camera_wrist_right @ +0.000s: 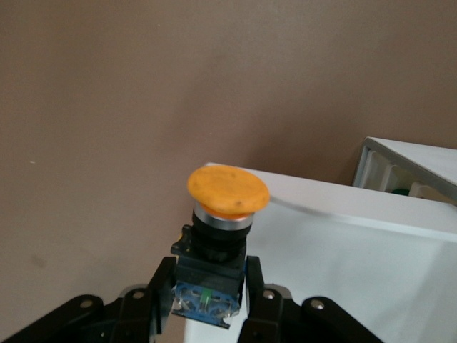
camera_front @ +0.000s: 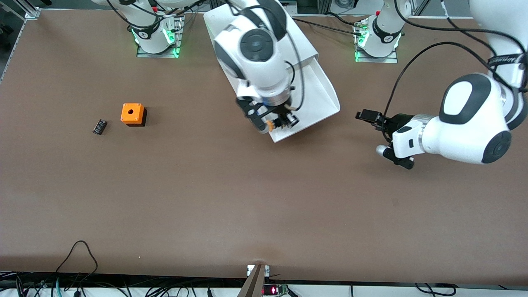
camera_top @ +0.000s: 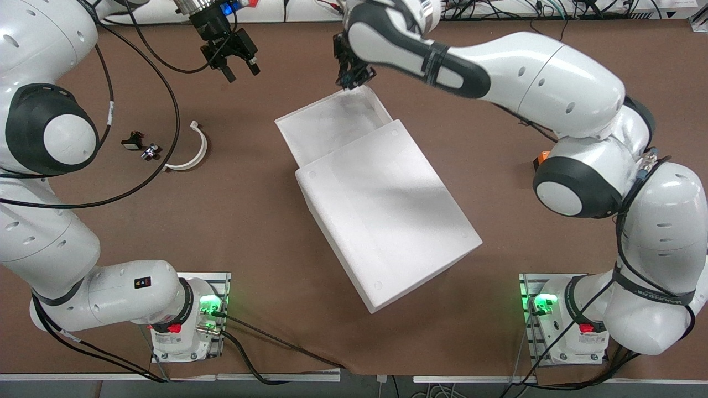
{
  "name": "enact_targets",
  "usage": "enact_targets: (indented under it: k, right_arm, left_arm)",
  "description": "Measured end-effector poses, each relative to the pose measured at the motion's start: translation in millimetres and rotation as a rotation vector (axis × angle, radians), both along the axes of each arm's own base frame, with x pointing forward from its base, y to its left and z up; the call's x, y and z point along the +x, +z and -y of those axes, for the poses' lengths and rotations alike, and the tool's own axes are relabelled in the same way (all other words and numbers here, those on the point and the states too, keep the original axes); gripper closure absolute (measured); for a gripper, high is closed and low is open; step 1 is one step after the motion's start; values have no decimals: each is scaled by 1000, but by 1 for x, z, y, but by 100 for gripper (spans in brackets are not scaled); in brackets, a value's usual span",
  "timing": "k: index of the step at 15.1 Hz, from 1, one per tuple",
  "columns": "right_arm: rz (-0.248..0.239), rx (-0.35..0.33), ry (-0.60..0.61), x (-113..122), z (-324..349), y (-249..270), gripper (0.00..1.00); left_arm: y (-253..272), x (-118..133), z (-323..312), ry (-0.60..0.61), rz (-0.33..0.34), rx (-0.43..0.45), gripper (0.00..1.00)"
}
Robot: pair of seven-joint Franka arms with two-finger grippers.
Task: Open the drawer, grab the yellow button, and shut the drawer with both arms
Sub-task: 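Lift the yellow button with the right gripper while the left gripper releases the drawer, then carry the button away with the right gripper while the left gripper pushes the drawer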
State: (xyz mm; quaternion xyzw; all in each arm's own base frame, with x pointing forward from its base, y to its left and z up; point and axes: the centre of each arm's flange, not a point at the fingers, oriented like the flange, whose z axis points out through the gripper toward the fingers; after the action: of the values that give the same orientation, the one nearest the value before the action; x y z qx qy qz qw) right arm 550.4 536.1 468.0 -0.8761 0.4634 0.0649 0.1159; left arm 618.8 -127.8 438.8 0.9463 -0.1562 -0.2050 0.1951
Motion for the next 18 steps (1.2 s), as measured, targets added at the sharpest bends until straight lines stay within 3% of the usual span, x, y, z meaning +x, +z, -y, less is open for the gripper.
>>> enact_targets:
  k: [4,8,11,14,18]
  right_arm:
    - [-16,64,-10,35,43,18,56]
    - [16,37,209,55,86,31,56]
    - [55,7,426,81,136,28,56]
    - [105,-79,637,106,183,15,56]
    - [80,-157,847,140,262,-30,56]
  left_arm:
    - [36,13,-19,-54,143,206,0]
    - [54,29,-31,-25,235,232,0]
    - [51,31,-25,81,213,271,0]
    - [46,32,3,252,195,329,0]
    - [22,28,62,432,199,373,0]
